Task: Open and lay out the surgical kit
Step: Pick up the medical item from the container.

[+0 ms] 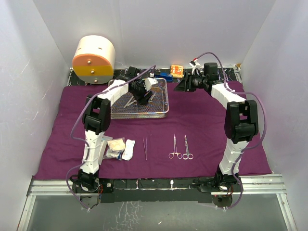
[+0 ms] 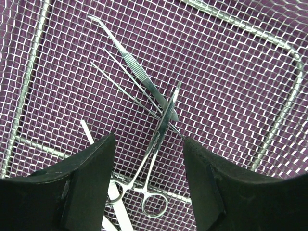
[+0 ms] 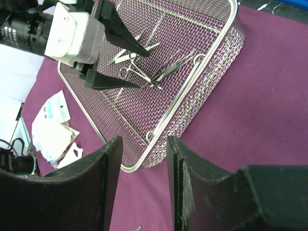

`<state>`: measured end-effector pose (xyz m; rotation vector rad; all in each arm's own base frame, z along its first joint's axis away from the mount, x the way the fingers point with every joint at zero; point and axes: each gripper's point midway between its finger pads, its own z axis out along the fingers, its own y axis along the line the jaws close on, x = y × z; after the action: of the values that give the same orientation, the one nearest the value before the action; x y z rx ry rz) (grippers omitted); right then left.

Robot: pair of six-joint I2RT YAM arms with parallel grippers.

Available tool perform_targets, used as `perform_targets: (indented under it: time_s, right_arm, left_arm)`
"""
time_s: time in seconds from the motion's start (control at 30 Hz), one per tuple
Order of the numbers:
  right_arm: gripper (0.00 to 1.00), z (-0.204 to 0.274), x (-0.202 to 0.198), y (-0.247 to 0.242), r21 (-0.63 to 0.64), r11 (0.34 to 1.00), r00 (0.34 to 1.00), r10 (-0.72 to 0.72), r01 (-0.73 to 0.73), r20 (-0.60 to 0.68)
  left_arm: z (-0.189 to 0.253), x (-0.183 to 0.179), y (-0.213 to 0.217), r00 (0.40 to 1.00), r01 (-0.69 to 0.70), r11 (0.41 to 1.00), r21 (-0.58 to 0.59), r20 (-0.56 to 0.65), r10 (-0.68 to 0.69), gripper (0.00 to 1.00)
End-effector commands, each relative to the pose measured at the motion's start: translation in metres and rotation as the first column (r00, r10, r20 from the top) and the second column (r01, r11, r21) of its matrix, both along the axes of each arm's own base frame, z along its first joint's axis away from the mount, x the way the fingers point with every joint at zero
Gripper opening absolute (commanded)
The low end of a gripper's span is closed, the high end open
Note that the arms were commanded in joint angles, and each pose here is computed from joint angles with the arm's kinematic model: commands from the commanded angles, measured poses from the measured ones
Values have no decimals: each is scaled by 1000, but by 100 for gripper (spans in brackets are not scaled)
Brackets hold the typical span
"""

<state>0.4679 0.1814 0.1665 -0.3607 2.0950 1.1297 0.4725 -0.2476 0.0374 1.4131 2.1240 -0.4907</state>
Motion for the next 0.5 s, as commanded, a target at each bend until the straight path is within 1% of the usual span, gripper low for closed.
perform_targets:
  time_s: [0.0,0.13,0.3,0.47]
  right_arm:
    - [39,24,-5,1,12,999,996,32,-34,83]
    - [39,19,-9,0,16,999,997,37,-38,70]
    - [39,15,-11,-1,15,999,997,35,-36,64]
    - [38,15,-11,-3,17,999,998,32,-33,61]
  left_arm:
    - [10,7,-2,999,36,999,-16,20,-36,55]
    - [5,10,-1,999,38,999,-6,12,-38,51]
    - [-3,5,0,998,60,998,1,-20,-60,46]
    - [-12,2,1,997,71,997,9,-41,-71,38]
